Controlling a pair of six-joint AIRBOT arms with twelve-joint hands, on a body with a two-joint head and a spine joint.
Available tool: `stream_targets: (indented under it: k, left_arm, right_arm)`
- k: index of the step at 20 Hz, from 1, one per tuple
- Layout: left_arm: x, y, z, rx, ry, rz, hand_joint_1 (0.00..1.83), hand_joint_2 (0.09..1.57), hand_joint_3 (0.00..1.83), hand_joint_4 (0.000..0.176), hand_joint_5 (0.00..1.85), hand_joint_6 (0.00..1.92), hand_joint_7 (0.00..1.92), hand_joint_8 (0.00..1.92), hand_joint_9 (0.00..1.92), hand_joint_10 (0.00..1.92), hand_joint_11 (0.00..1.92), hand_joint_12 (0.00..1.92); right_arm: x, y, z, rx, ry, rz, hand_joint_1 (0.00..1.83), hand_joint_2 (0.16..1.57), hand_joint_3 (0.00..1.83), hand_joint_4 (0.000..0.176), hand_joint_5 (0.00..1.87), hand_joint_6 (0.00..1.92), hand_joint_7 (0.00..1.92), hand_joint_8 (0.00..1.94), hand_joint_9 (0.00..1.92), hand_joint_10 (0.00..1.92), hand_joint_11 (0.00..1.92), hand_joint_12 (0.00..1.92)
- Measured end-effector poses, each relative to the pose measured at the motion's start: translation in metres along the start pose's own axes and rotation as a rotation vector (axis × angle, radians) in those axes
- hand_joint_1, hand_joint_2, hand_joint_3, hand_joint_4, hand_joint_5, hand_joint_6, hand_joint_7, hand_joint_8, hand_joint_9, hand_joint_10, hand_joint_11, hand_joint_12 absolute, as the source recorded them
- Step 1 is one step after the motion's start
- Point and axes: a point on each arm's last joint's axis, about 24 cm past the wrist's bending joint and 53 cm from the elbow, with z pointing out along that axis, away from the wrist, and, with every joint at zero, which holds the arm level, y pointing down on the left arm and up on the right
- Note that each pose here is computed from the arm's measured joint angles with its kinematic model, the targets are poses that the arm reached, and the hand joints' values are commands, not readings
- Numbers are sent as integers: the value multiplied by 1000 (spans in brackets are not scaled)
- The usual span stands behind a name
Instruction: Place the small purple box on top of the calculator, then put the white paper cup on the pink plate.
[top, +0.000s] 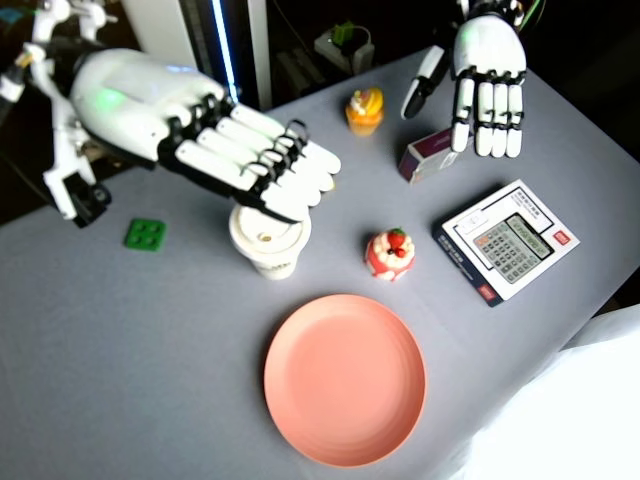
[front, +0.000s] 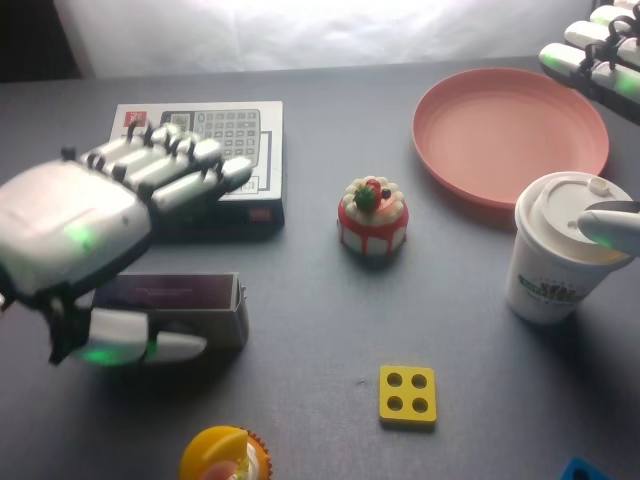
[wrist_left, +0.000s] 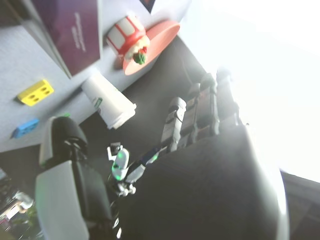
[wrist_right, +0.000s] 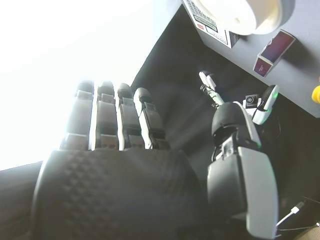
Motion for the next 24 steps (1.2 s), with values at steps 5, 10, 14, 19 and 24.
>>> stream_targets:
  k: [5, 10, 14, 19, 24]
  left_arm:
    - [17, 24, -8, -84, 50, -32, 755, 973, 3, 36, 191, 18, 204, 12, 101, 22, 1, 0]
    - [35, 42, -2, -135, 95, -59, 906, 1094, 0, 0, 515, 11, 654, 17, 515, 292, 0, 1418]
    - [42, 50, 0, -158, 111, -71, 1225, 1169, 4, 0, 761, 1068, 977, 1152, 949, 1268, 791, 1793]
    - [43, 50, 3, -156, 103, -79, 1116, 1188, 0, 0, 839, 1199, 867, 1808, 1053, 1921, 1165, 1921]
    - [11, 35, -2, -104, 8, -61, 1221, 1201, 0, 0, 795, 1067, 867, 1427, 838, 1662, 808, 1921]
  right_arm:
    - [0, -1, 0, 4, -3, 4, 155, 1204, 10, 0, 0, 0, 0, 0, 0, 0, 0, 0]
    - [0, -2, 1, 8, -4, 11, 178, 1208, 10, 0, 0, 0, 0, 0, 0, 0, 0, 0]
    - [1, -2, 1, 8, -3, 12, 179, 1219, 12, 0, 0, 0, 0, 0, 0, 0, 0, 0]
    - [1, -3, 1, 12, -5, 15, 166, 1215, 8, 0, 0, 0, 0, 0, 0, 0, 0, 0]
    - [1, -3, 1, 10, -4, 16, 167, 1222, 10, 0, 0, 0, 0, 0, 0, 0, 0, 0]
